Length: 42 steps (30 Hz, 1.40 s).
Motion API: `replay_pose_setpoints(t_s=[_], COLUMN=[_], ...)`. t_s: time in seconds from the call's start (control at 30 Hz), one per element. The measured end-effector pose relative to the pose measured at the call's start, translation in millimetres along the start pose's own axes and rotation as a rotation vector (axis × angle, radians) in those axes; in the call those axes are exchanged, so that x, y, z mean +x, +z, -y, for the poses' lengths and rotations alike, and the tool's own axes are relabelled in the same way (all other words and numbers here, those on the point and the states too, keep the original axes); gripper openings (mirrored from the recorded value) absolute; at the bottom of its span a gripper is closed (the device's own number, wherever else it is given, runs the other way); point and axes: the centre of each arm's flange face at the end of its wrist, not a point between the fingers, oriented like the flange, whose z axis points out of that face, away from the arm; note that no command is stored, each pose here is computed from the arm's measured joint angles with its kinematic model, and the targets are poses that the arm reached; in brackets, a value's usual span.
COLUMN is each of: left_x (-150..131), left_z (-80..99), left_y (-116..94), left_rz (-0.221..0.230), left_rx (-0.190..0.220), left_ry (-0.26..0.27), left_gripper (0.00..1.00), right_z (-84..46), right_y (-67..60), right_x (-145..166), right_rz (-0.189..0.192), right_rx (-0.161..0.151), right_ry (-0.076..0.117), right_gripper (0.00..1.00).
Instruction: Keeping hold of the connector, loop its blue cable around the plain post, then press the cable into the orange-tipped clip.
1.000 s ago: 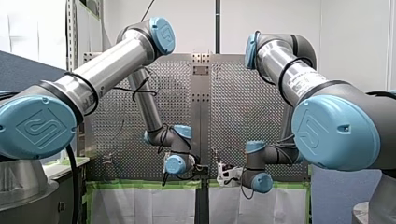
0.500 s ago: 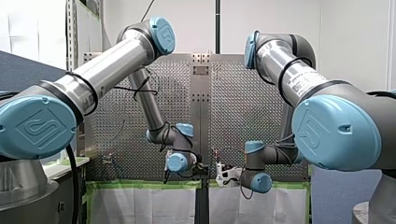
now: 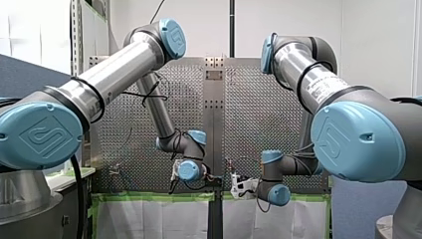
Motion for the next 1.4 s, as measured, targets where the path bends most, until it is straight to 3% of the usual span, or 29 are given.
replay_pose_setpoints(t_s=[0.27,0.53,0.8,1.1,1.33,1.4], left_x=[-3,-5,0,-2,-5,-6], left_z=[-2.1,2.0,-2.1,1.9,1.0,0.2], left_y=[4,5,2,4,7,8], left_rz=[0.002,-0.025,-0.074,-0.052,-0.039,-0.038], left_rx=[-0.024,0.023,0.024,0.059,0.046,0.039], left_ry=[0.007,0.045,0.113,0.104,0.096,0.089], left_gripper=[0.36,0.38,0.38,0.38,0.38,0.27], right_z=[5.8,9.7,10.0,14.8,19.3,19.9], right_y=[-0.2,-0.1,-0.2,-0.3,-0.3,-0.3], right_x=[0,0,0,-1,-1,0], right_rz=[0.003,0.001,0.001,0.003,0.002,0.002], right_rx=[0.015,0.035,0.036,0.045,0.059,0.061], right_ry=[-0.005,-0.011,-0.011,-0.013,-0.015,-0.015], right_gripper=[0.0,0.0,0.0,0.0,0.0,0.0])
